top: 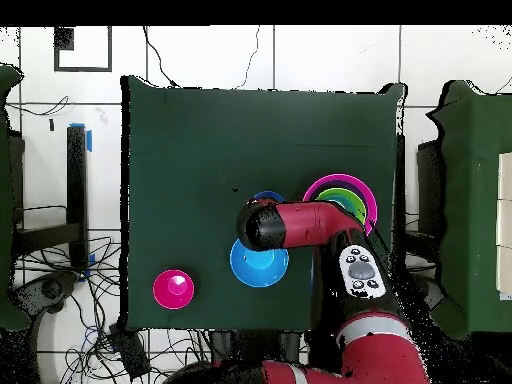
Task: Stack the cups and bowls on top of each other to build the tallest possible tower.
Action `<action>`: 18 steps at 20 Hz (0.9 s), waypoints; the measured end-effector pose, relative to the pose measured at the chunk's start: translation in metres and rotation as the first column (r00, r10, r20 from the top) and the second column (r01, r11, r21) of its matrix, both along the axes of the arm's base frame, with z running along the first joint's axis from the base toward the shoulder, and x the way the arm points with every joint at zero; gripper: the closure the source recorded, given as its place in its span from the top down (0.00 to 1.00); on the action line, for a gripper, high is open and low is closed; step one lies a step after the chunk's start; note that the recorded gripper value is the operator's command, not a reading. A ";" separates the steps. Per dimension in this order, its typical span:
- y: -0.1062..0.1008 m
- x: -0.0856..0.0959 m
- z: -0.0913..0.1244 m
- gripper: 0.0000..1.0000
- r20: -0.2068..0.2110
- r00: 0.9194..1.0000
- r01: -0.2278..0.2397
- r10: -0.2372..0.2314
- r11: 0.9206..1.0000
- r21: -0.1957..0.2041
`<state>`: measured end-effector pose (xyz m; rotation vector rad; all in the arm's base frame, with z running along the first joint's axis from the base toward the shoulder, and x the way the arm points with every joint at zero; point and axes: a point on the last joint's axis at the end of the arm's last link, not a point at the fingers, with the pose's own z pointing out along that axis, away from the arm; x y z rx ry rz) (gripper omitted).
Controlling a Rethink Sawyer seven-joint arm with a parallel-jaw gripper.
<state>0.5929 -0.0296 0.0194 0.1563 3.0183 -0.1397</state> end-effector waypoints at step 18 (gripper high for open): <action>0.036 0.000 -0.007 1.00 -0.019 1.000 0.008 -0.007 0.998 0.061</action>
